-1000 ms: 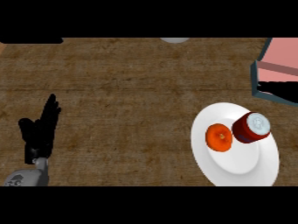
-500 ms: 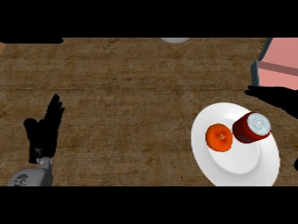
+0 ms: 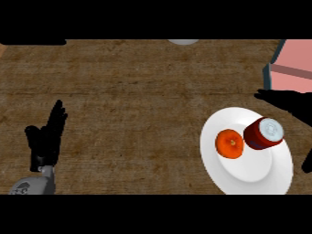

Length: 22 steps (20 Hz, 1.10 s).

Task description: Pick the can from the plate and place it in the cardboard box

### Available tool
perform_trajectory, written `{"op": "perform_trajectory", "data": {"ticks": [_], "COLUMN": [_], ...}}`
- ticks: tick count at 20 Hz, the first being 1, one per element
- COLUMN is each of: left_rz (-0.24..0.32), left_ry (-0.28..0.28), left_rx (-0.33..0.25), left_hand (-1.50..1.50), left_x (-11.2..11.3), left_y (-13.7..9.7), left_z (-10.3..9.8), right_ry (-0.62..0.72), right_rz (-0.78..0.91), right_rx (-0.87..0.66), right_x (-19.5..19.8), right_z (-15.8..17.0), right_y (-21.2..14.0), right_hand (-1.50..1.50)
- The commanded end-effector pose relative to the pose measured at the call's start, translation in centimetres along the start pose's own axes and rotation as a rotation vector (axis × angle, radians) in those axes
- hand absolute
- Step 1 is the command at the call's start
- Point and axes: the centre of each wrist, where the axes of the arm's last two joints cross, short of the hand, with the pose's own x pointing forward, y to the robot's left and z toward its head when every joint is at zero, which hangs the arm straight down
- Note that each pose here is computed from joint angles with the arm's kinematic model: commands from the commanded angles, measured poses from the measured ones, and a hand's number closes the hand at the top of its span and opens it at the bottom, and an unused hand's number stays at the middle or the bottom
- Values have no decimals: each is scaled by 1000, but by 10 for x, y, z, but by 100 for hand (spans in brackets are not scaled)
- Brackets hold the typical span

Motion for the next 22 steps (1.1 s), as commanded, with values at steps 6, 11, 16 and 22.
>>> {"op": "perform_trajectory", "data": {"ticks": [6,11,16,22], "left_rz": [24,-9,0,-19], "left_ry": [-4,-17,-3,-4], "left_rx": [-2,11,-6,-1], "left_hand": [0,0,0,0], "left_x": [5,11,14,-2], "left_y": [-2,-7,-3,-1], "left_z": [12,-2,-12,-3], "right_ry": [34,25,37,30], "right_rz": [56,41,57,40], "right_rx": [14,19,31,53], "right_x": [-10,-11,-11,-2], "right_z": [3,-41,-40,-65], "right_y": [4,22,21,33], "right_hand": [-150,-150,-150,-150]}}
